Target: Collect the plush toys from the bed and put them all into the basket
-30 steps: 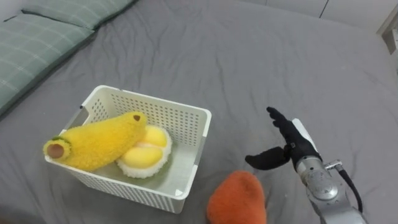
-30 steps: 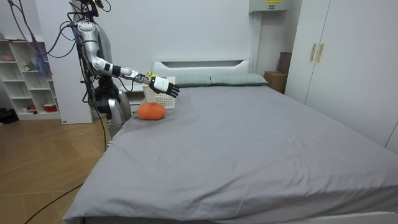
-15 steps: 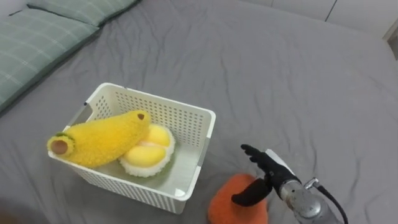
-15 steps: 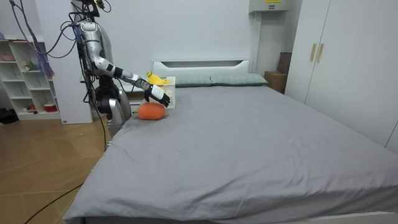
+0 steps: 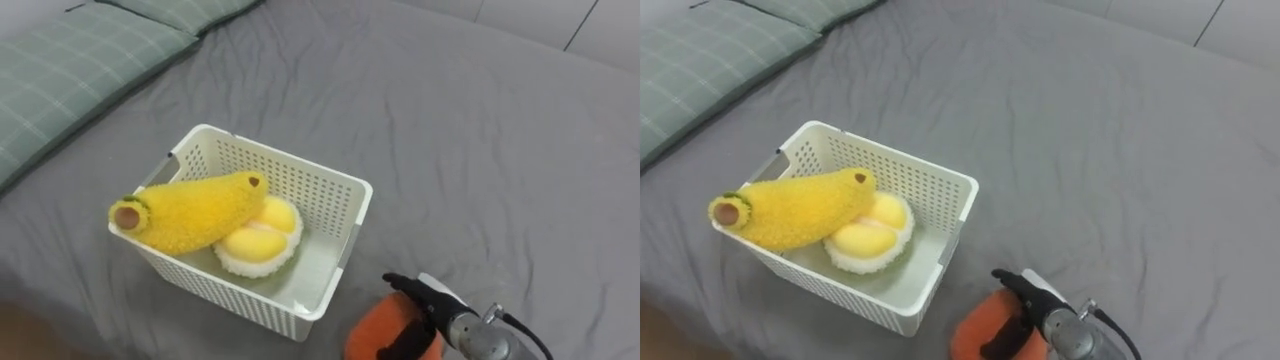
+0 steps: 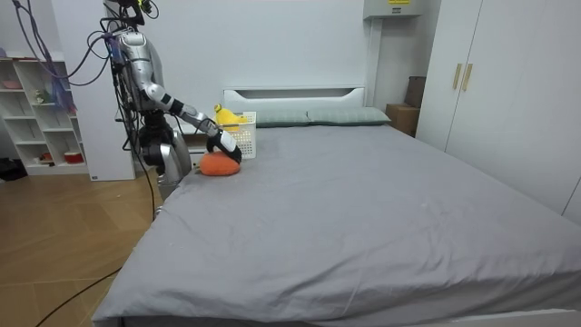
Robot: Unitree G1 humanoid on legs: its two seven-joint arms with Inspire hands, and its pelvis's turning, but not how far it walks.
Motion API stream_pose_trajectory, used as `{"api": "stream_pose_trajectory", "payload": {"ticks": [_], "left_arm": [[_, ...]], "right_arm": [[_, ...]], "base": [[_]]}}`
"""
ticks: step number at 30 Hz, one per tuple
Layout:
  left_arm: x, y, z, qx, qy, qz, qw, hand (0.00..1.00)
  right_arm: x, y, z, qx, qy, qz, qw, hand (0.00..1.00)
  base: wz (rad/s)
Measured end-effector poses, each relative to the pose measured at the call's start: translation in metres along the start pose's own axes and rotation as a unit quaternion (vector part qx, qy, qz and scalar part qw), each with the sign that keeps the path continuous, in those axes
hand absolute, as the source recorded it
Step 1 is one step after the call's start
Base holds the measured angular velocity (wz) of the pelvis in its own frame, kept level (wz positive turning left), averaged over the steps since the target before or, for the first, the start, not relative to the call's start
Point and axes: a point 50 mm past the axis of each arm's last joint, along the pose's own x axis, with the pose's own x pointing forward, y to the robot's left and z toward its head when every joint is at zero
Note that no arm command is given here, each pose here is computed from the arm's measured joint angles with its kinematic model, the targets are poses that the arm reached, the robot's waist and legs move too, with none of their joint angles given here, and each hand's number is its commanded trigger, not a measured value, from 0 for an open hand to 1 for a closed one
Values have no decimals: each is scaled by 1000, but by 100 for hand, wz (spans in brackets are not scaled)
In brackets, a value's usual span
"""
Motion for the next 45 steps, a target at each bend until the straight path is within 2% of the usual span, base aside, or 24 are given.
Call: {"api": "stream_pose_trajectory", "payload": {"ticks": [1,2,17,30,36,45], "left_arm": [[0,1,1,3,0,2,1000,0],[0,1,2,5,0,4,1000,0],[1,0,4,13,2,6,1000,0],[1,-5,9,9,-4,-4,1000,0],[2,-7,12,2,-10,-12,1000,0],[2,-2,10,1,-4,-8,1000,0]], "right_arm": [[2,1,1,0,1,2,1000,68],[3,1,3,-5,2,6,1000,100],[12,8,3,-39,40,28,998,100],[12,9,11,-50,23,42,998,100],[4,-22,34,-61,-27,-27,997,100],[-24,-79,58,-45,-96,-155,982,100]], "base": [[0],[0],[0],[3],[-2],[-5]]}}
